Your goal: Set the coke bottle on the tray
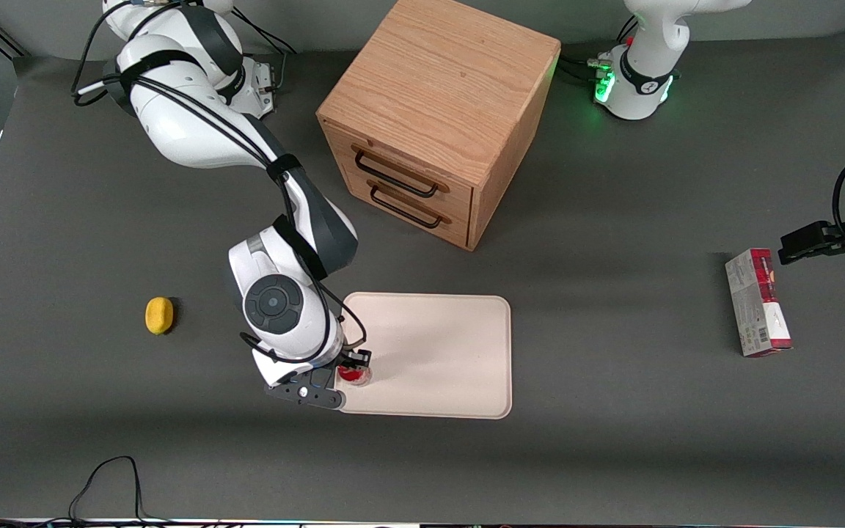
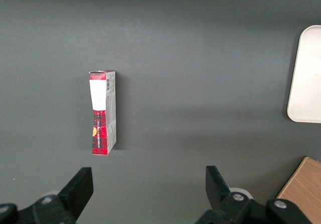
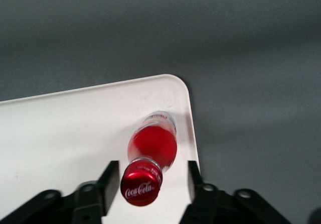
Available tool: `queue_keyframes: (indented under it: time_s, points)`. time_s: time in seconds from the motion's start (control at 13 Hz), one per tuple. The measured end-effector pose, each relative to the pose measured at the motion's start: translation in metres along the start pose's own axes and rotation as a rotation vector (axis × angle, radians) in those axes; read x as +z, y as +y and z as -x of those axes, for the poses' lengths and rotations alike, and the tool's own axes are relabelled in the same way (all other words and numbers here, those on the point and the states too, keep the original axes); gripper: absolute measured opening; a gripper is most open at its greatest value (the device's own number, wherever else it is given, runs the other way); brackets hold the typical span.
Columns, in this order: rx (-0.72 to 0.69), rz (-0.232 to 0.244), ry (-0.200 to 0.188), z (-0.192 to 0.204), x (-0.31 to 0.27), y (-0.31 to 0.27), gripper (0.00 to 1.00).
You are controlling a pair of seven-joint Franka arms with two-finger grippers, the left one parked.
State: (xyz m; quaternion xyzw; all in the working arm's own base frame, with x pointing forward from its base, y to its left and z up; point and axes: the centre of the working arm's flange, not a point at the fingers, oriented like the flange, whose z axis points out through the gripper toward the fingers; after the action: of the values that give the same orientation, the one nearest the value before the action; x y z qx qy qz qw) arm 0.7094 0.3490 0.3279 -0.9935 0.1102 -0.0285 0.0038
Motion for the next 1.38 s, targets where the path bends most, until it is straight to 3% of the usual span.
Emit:
queue_keyframes:
  time_s: [0.23, 0.92, 1.08, 1.23, 1.38]
  points:
    - [0.000, -0.001, 0.003, 0.000, -0.001, 0.000, 1.00]
    - [0.000, 0.000, 0.003, -0.001, -0.006, 0.000, 1.00]
    - [-0.030, 0.022, -0.018, 0.002, -0.020, 0.004, 1.00]
    - [-0.100, 0.052, -0.074, 0.005, -0.049, 0.019, 1.00]
    - [-0.163, 0.039, -0.114, -0.007, -0.087, 0.061, 1.00]
